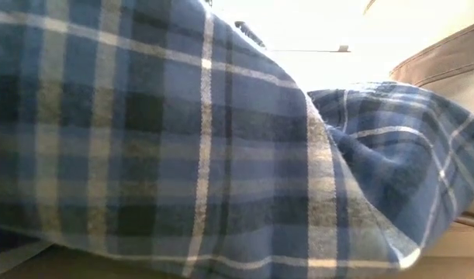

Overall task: Sort clothes
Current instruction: Put the white handkerchief into the transparent bin

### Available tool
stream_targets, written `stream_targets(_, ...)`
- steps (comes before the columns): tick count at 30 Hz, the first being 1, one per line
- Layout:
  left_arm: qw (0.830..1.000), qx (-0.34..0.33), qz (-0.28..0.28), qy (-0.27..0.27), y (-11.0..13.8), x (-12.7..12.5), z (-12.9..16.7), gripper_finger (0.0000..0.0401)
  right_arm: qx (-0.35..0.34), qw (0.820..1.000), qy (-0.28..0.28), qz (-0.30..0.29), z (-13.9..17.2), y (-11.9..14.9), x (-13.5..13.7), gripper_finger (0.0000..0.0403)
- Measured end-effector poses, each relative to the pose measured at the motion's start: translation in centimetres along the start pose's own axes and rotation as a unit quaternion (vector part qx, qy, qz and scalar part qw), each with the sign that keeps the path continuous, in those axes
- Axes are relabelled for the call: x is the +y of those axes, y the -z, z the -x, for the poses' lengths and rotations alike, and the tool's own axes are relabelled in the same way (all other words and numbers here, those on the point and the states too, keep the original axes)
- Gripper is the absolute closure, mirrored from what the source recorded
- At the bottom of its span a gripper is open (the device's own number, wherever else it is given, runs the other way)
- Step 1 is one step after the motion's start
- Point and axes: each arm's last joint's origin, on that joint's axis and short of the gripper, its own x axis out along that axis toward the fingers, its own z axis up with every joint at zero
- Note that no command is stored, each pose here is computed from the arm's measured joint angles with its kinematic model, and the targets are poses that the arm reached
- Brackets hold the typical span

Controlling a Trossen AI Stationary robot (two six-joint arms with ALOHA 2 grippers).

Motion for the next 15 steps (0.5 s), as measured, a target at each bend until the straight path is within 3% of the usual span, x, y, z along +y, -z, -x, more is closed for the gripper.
stream_targets(4,1.000,0.003,-0.001,-0.001,0.1,0.0,0.0,0.0400,-0.125,0.989,-0.077,0.025,7.6,-5.6,-0.7,0.0399)
stream_targets(7,1.000,0.005,-0.001,-0.002,0.1,0.0,0.0,0.0400,-0.212,0.973,-0.082,0.047,12.5,-8.7,-1.5,0.0400)
stream_targets(11,1.000,0.005,-0.001,-0.002,0.1,0.0,0.0,0.0400,-0.332,0.940,0.040,0.063,16.6,-11.1,-4.0,0.0400)
stream_targets(15,1.000,0.007,-0.002,-0.001,0.1,0.0,0.0,0.0400,-0.407,0.898,0.162,0.027,17.3,-11.2,-7.9,0.0400)
